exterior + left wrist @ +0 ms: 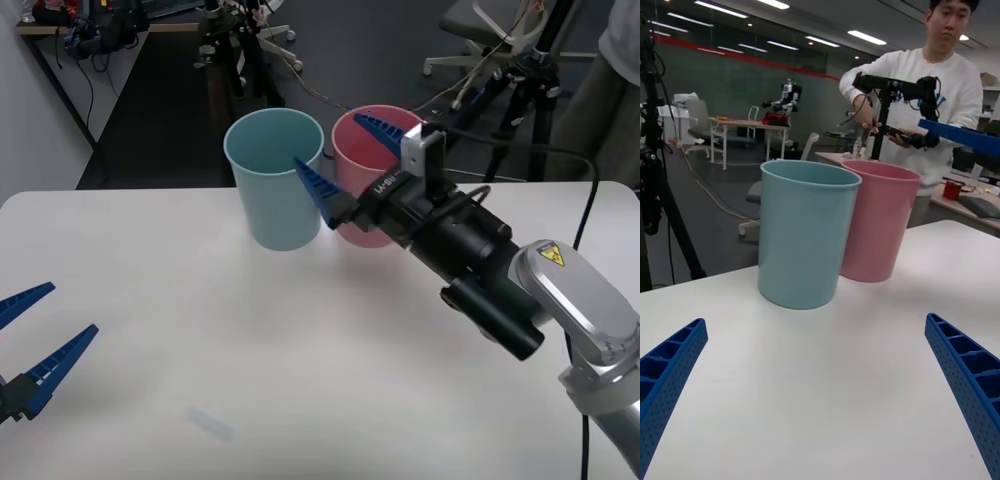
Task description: Grasp the object on the table and drop it into the matching bin: aluminum can to the light blue bin, PET bottle to the pink bin.
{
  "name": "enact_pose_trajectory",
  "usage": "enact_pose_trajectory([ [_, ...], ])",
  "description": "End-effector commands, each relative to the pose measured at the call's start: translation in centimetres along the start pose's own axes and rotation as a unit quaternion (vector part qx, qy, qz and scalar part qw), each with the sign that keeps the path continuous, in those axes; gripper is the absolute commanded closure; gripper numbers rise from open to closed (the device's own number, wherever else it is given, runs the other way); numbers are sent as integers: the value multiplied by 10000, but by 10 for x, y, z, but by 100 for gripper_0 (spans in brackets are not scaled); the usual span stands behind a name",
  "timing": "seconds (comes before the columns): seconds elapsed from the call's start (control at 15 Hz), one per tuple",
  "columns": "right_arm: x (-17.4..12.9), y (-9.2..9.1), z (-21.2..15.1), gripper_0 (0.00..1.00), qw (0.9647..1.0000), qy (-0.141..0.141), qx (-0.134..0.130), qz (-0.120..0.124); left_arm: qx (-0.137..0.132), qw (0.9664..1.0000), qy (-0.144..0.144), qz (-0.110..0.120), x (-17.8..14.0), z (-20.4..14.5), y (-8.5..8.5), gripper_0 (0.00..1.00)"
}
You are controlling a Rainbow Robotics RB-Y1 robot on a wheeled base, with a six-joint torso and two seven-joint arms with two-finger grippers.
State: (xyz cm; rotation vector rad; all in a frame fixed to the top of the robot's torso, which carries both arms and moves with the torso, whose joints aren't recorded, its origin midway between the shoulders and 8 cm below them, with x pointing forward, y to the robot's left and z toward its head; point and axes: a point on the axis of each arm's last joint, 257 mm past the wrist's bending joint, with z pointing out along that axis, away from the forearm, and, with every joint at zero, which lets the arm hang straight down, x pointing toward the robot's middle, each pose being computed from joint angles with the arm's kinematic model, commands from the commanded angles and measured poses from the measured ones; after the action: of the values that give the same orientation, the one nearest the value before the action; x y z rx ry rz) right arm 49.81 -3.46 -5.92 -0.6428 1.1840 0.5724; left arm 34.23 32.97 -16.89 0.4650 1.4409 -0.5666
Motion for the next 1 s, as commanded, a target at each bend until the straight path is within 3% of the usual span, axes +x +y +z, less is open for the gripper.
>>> enact_pose_trajectory([
  [0.07, 16, -10, -54, 0, 9997, 115, -73, -187, 0, 10000, 0, 0, 0, 0, 0, 0],
  [0.27, 31, -22, -112, 0, 9989, 243, -84, -390, 0, 10000, 0, 0, 0, 0, 0, 0],
  [0.67, 57, -37, -213, 0, 9973, 498, -188, -508, 0, 10000, 0, 0, 0, 0, 0, 0],
  [1.0, 76, -64, -283, 0, 9943, 776, 76, -732, 0, 10000, 0, 0, 0, 0, 0, 0],
])
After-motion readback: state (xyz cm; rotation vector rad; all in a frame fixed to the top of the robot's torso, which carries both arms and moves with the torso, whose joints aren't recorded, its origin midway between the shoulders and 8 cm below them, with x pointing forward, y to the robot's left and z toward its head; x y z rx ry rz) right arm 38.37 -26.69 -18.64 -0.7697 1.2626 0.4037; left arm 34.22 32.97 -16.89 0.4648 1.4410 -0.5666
